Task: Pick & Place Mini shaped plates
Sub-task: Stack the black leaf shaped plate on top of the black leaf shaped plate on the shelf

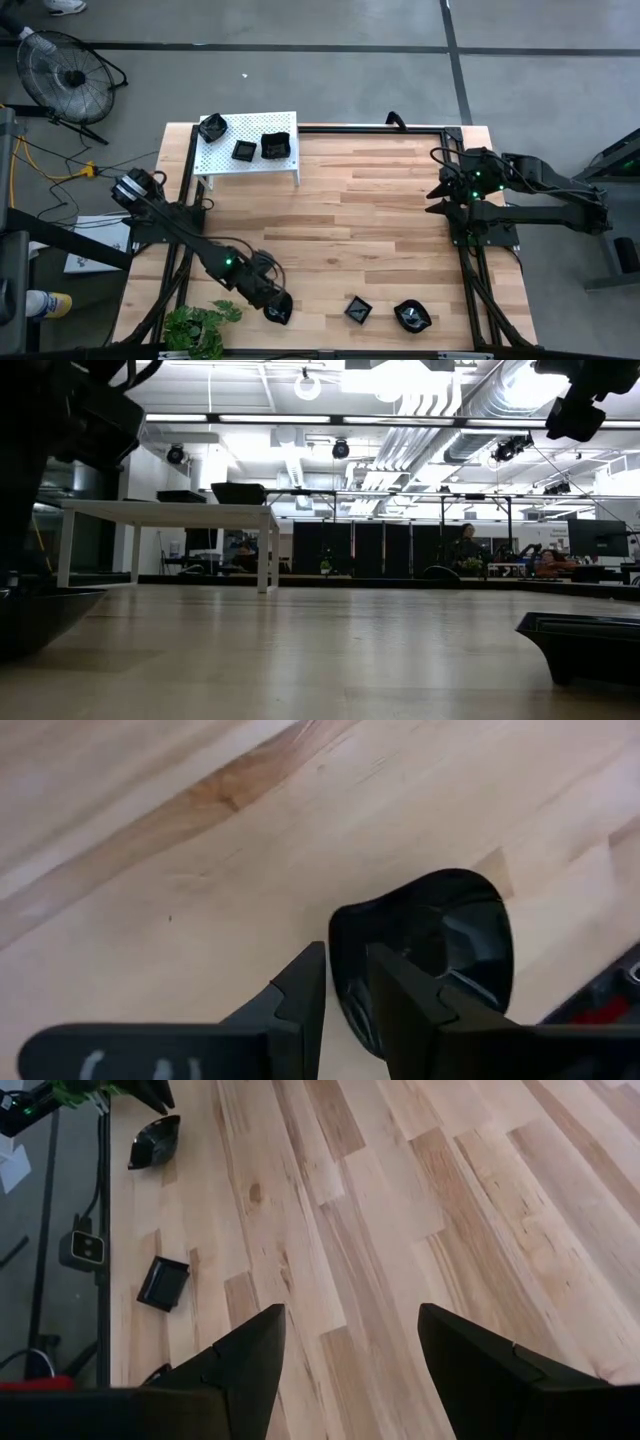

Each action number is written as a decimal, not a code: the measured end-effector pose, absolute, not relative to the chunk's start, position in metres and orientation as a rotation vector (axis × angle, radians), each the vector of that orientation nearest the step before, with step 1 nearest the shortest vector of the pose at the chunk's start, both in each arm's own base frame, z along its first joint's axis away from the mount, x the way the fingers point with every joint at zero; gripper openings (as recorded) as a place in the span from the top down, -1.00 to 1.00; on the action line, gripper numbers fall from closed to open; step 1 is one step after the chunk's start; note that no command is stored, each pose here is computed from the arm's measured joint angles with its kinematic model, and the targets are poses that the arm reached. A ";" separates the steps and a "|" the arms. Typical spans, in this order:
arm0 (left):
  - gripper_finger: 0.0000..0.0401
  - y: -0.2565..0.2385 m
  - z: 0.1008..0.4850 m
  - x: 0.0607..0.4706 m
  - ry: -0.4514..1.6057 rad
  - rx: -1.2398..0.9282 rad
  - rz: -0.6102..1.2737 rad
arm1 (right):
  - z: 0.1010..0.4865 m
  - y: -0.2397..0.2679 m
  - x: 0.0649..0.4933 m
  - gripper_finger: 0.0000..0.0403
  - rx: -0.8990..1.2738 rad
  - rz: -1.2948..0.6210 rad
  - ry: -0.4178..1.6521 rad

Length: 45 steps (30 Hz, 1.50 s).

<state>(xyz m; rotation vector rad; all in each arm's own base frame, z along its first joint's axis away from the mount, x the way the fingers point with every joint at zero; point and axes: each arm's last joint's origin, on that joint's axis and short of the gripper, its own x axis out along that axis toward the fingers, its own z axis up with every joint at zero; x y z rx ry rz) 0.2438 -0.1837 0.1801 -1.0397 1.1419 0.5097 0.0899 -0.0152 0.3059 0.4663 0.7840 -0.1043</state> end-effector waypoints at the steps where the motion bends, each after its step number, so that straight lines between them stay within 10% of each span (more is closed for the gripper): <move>1: 0.62 -0.185 0.179 0.245 1.144 -1.038 0.514 | 0.306 -0.015 0.090 -0.11 0.468 -0.105 0.784; 45: 0.62 -0.196 0.159 0.257 1.220 -1.030 0.532 | 0.305 -0.015 0.089 -0.11 0.486 -0.115 0.794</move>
